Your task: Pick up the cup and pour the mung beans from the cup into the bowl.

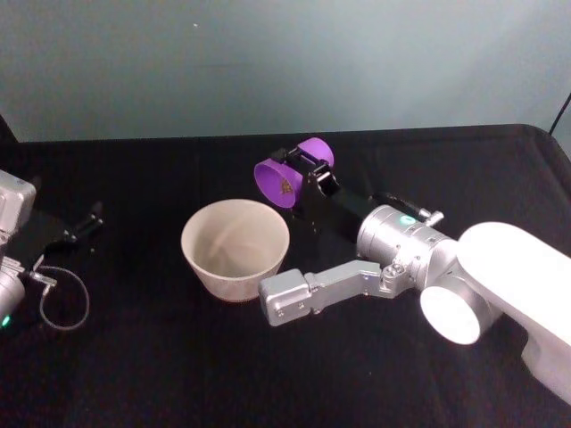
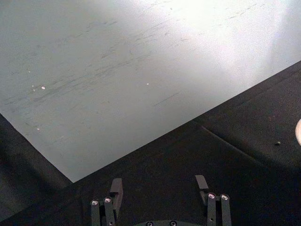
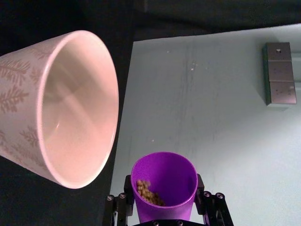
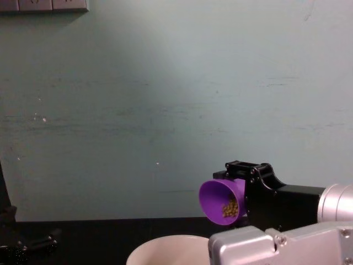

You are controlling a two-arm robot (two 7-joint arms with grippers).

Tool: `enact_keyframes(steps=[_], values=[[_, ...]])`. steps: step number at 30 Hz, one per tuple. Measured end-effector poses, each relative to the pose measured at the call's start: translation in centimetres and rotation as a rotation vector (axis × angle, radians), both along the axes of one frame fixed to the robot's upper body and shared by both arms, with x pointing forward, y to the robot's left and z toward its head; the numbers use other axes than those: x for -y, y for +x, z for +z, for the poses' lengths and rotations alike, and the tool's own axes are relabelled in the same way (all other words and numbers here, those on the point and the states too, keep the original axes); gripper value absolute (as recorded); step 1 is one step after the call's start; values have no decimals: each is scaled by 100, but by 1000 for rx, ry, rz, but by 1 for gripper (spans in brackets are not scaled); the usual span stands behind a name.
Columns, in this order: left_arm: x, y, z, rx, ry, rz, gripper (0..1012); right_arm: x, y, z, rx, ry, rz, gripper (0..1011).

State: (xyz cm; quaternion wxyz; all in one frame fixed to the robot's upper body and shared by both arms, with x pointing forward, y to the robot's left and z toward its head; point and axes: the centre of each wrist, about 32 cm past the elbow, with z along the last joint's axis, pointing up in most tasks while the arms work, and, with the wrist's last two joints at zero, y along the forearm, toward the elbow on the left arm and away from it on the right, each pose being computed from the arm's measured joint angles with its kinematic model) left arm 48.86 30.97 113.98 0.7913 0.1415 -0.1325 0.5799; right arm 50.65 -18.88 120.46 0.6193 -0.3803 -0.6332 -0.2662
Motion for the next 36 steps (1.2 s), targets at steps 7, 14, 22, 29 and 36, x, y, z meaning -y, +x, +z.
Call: enact_keyframes(steps=[7,14,22,29,36], values=[[0,0,0,0,0,0,1000,-11,-4,-21,36,-59,17,735],[0,0,0,0,0,0,1000,-25,-13,-38,67,-103,37,735],[0,0,0,0,0,0,1000,-35,-25,-55,82,-132,49,735],[0,0,0,0,0,0,1000,-42,-33,-64,90,-149,55,735],[0,0,0,0,0,0,1000,-53,-44,-80,104,-178,64,735]])
